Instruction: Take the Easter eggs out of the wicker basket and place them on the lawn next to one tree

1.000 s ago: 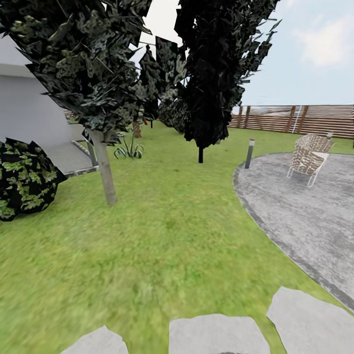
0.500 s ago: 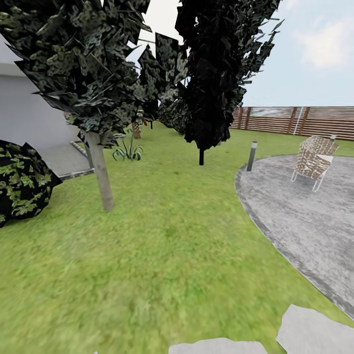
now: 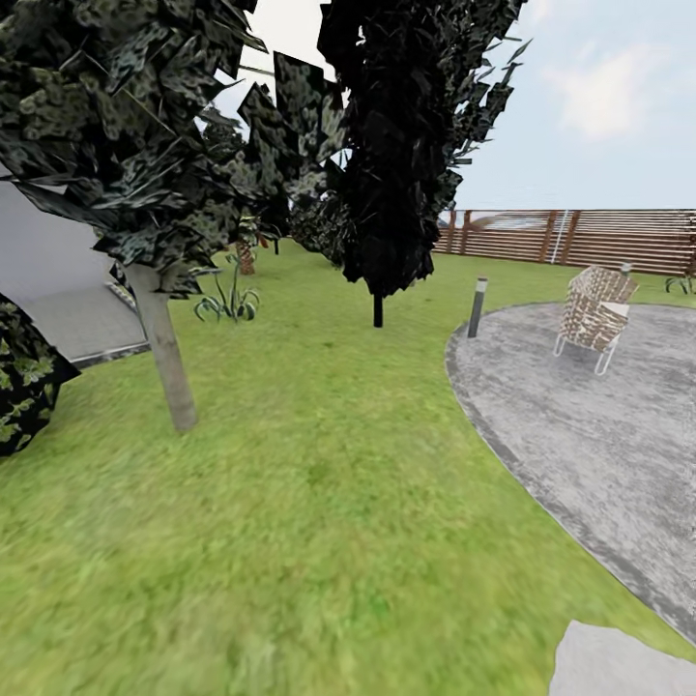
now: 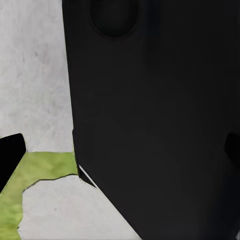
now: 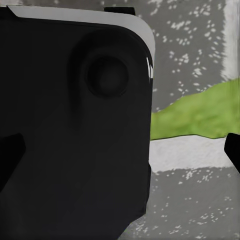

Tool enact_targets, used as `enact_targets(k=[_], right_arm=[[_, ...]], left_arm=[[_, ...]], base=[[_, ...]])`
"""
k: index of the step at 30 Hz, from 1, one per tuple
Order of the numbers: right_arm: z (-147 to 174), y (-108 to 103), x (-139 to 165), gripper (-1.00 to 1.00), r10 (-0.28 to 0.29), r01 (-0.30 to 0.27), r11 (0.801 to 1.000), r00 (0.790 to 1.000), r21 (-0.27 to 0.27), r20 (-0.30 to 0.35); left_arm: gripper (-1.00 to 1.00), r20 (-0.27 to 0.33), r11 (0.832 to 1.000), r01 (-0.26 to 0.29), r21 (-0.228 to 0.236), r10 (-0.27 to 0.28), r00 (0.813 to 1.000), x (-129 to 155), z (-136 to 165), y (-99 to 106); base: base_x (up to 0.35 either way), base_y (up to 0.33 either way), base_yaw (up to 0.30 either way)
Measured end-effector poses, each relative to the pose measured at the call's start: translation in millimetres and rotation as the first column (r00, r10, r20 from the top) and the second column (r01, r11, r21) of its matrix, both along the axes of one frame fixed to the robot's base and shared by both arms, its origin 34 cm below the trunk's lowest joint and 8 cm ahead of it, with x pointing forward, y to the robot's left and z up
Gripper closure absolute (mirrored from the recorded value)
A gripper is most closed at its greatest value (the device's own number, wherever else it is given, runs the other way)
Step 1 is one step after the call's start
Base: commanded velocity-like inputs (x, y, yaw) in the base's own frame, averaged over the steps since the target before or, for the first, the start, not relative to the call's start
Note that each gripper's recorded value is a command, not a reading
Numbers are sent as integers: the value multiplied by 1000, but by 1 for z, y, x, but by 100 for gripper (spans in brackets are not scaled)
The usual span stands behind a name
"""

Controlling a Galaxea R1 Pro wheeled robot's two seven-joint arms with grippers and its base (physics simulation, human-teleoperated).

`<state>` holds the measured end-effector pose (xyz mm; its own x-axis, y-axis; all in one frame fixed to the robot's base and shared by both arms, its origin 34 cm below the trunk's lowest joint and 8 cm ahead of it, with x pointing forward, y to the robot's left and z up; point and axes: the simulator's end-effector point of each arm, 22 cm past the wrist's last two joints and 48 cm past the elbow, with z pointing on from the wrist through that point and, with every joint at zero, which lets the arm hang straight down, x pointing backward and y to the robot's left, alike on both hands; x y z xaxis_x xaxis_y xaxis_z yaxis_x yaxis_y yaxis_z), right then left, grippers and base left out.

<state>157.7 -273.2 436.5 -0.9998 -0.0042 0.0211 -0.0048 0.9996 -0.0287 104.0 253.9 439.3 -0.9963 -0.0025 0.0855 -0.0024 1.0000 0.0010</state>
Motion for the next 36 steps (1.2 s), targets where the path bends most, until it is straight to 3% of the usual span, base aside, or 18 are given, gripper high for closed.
enact_targets(k=[36], right_arm=[[1,0,12,-100,0,0,1000,1000,0,30]], left_arm=[[-100,30,1000,0,0,0,1000,11,-1,0]], base=[[342,0,-20]])
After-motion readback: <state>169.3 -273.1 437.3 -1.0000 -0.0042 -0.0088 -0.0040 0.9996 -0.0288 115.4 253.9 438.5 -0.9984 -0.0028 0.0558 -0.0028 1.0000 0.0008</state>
